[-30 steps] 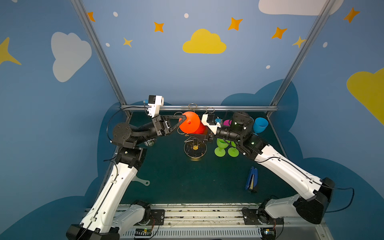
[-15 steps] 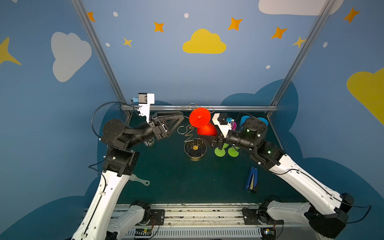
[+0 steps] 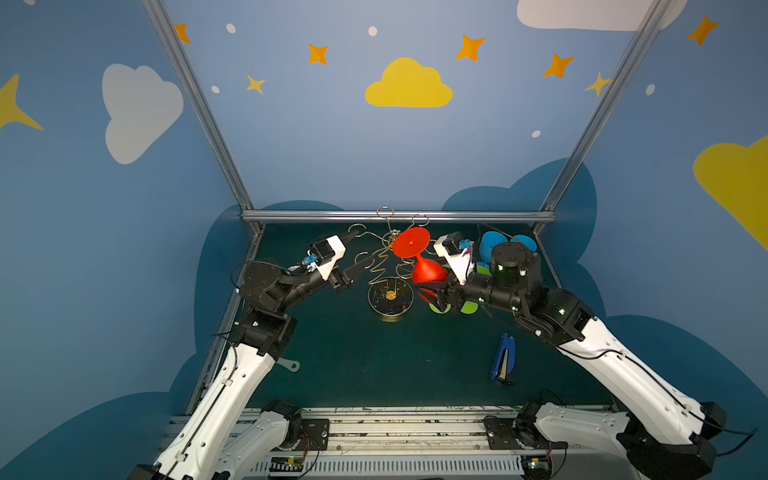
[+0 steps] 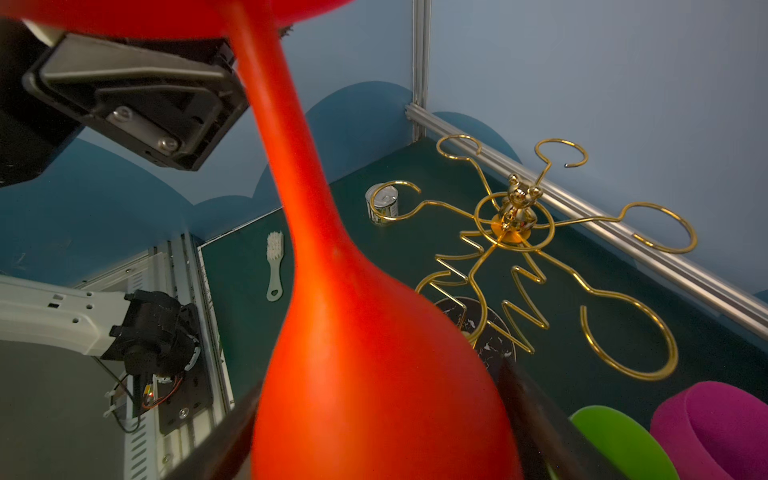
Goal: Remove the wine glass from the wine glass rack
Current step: 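Open the left gripper to release the foot while the right gripper holds the glass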
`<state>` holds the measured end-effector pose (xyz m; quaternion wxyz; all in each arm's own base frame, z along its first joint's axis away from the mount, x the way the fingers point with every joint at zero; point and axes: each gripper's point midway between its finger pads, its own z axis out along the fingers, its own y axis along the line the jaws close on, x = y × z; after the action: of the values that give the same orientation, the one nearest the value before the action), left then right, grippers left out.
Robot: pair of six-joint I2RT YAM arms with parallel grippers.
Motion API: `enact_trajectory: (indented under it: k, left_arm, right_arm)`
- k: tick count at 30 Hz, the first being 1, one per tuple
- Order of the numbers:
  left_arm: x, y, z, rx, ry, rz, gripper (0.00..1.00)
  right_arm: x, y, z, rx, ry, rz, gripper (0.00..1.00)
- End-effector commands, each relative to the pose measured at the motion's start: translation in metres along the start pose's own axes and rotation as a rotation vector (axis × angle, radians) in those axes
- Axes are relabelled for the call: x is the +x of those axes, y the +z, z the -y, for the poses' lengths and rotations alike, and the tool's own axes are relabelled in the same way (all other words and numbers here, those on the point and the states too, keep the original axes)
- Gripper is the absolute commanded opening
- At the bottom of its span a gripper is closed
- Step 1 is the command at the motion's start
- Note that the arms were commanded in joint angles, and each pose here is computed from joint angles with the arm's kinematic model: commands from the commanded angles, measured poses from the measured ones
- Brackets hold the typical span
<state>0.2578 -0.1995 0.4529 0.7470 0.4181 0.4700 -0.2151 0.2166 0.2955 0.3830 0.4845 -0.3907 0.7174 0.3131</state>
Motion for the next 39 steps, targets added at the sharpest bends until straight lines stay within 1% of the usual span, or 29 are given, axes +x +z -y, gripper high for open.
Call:
enact_trajectory:
  k: [1, 7, 11, 15, 19, 21, 25, 27, 29, 31, 33, 36, 39]
  left_arm:
    - [-0.025, 0.001, 0.009, 0.03, 0.204, 0.068, 0.6]
    - [-0.023, 0.005, 0.022, 0.073, 0.229, 0.07, 0.6]
    - [-0.02, 0.007, 0.024, 0.078, 0.234, 0.067, 0.59]
    - [-0.021, 0.008, 0.023, 0.069, 0.229, 0.07, 0.53]
    - [-0.022, 0.01, 0.022, 0.064, 0.212, 0.074, 0.44]
    - [-0.021, 0.011, 0.023, 0.07, 0.205, 0.073, 0.38]
    - [-0.02, 0.011, 0.021, 0.057, 0.184, 0.062, 0.18]
    - [-0.019, 0.01, 0.019, 0.042, 0.175, 0.057, 0.1]
    - [-0.019, 0.009, 0.016, 0.018, 0.164, 0.05, 0.03]
    - [-0.019, 0.006, 0.011, -0.023, 0.152, 0.041, 0.03]
    - [-0.017, 0.002, 0.003, -0.079, 0.116, 0.027, 0.03]
    - [-0.016, -0.004, -0.005, -0.144, 0.011, 0.03, 0.03]
    - [-0.008, -0.006, -0.006, -0.167, -0.068, 0.021, 0.03]
  right_arm:
    - [-0.01, 0.0, -0.008, -0.036, 0.027, 0.001, 0.33]
    - [-0.01, 0.014, -0.017, -0.076, 0.046, -0.018, 0.32]
    - [-0.009, 0.023, -0.026, -0.112, 0.051, -0.035, 0.32]
    - [-0.003, 0.031, -0.035, -0.138, 0.058, -0.068, 0.32]
    - [0.005, 0.036, -0.042, -0.155, 0.06, -0.094, 0.32]
    - [0.009, 0.038, -0.044, -0.158, 0.061, -0.107, 0.32]
    - [0.012, 0.037, -0.045, -0.156, 0.065, -0.115, 0.35]
    - [0.011, 0.036, -0.045, -0.154, 0.07, -0.108, 0.41]
    - [0.01, 0.033, -0.044, -0.149, 0.074, -0.092, 0.59]
    - [0.006, 0.029, -0.043, -0.139, 0.077, -0.065, 0.69]
    - [0.001, 0.023, -0.043, -0.141, 0.08, -0.027, 0.74]
    - [-0.009, 0.01, -0.046, -0.159, 0.084, 0.056, 0.8]
    - [-0.018, -0.004, -0.047, -0.171, 0.083, 0.137, 0.82]
